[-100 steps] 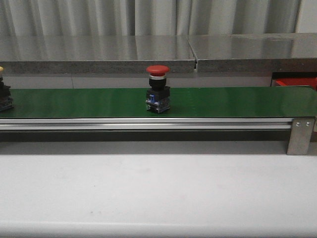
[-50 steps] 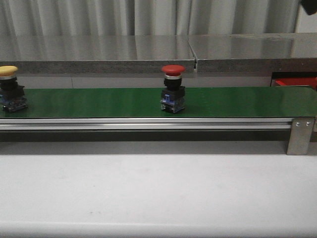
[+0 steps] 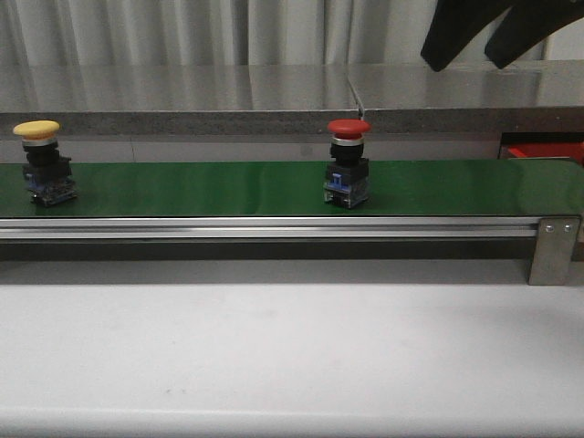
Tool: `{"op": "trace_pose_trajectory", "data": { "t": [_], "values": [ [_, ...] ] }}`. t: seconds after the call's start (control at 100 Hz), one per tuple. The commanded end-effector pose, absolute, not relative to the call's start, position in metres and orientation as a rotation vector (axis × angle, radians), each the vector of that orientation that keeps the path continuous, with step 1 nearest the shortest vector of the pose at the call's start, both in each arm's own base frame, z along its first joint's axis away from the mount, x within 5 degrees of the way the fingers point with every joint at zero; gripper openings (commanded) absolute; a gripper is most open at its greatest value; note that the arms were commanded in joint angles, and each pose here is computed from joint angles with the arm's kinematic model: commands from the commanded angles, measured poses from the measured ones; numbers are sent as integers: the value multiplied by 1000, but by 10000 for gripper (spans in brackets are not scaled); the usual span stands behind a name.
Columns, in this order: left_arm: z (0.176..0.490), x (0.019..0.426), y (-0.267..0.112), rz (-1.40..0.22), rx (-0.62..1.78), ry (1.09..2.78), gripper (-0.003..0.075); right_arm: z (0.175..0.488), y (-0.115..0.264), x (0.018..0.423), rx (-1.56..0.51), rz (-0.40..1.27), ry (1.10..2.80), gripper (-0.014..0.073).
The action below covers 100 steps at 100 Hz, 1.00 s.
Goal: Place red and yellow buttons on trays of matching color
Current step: 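Lower the right gripper toward the red button carried along the belt, then grasp the red button with the right gripper and lift it off the belt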
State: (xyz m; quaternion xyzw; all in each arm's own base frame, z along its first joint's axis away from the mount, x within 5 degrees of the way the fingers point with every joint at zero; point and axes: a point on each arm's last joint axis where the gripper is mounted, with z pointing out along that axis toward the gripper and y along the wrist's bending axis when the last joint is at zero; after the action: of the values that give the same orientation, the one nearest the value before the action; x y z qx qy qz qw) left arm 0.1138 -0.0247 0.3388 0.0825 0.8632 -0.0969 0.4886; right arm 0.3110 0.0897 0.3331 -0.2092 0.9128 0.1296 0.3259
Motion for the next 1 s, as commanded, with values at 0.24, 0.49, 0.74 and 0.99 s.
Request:
{"op": "trace_pose_trajectory", "data": {
  "t": [0.24,0.49,0.74,0.99],
  "values": [
    [352,115,-25,-246,184,2011,-20,335,101,348,-674,340,2390,574],
    [352,115,-25,-246,184,2011,-20,318,108,362,-756,390,2410,574],
    [352,115,-25,-246,184,2011,-20,306,111,375,-746,394,2386,573],
    [352,115,-25,-246,184,2011,-20,300,112,382,-741,378,2366,412]
  ]
}}
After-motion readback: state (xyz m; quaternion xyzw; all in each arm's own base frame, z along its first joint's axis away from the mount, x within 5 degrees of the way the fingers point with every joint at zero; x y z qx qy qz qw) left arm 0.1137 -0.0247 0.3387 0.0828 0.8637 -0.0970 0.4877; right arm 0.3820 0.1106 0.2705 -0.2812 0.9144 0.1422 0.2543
